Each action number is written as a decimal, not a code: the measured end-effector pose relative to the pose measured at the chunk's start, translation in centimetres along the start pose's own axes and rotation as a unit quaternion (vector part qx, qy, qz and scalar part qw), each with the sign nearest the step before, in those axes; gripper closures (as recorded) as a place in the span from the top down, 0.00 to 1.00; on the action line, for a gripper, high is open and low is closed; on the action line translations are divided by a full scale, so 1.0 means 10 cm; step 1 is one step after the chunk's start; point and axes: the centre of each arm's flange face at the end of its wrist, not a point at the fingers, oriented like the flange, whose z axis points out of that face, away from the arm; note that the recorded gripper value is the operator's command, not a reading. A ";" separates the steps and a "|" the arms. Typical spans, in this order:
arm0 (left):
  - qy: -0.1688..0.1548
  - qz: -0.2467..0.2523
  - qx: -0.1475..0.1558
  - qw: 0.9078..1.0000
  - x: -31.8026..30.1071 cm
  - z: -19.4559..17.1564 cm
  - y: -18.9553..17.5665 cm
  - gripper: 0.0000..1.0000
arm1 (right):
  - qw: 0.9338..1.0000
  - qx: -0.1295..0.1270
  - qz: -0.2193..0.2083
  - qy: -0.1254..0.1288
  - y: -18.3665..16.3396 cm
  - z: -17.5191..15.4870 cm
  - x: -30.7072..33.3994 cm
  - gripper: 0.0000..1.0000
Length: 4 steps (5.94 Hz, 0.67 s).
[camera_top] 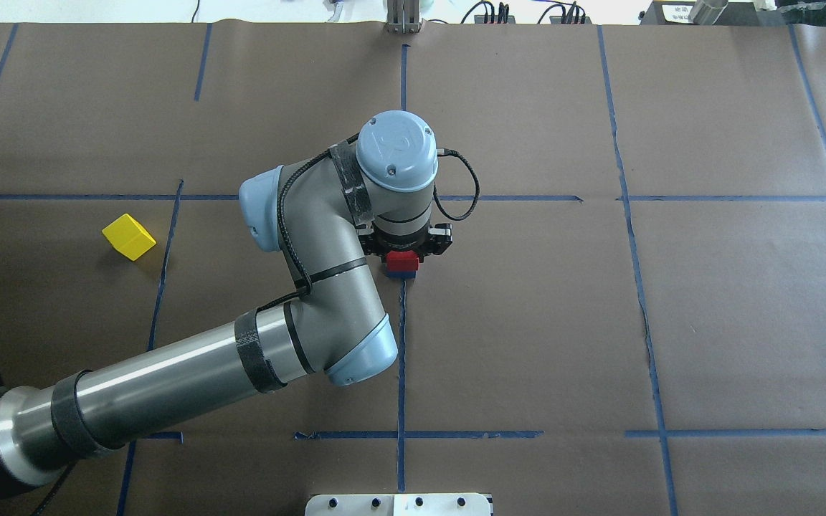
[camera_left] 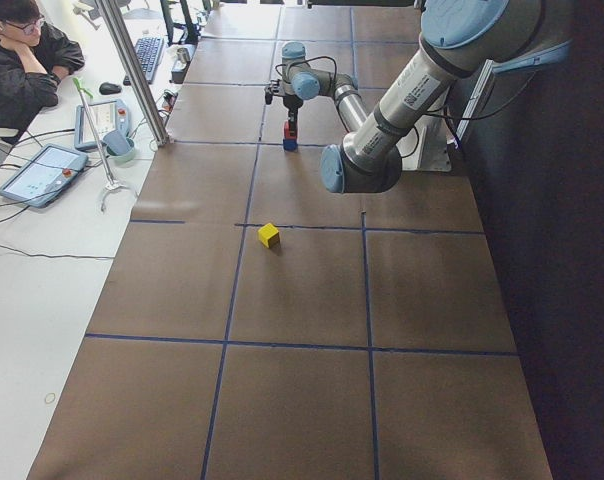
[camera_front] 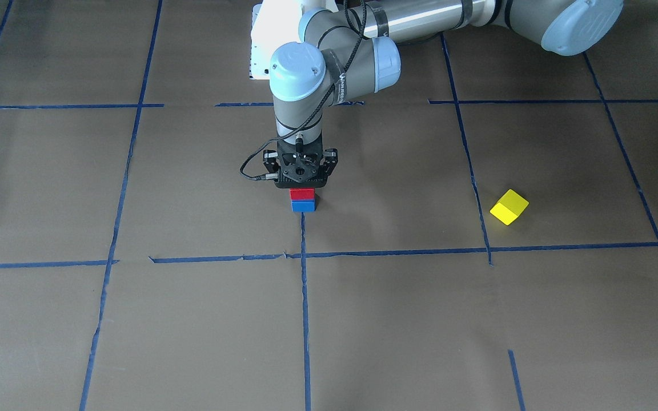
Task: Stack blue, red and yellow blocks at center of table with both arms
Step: 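Open the left gripper to release the red cube and withdraw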
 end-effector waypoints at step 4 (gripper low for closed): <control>0.030 0.013 0.033 0.999 -0.09 -0.60 -0.13 1.00 | 1.000 0.000 0.000 0.000 0.00 0.00 0.00 1.00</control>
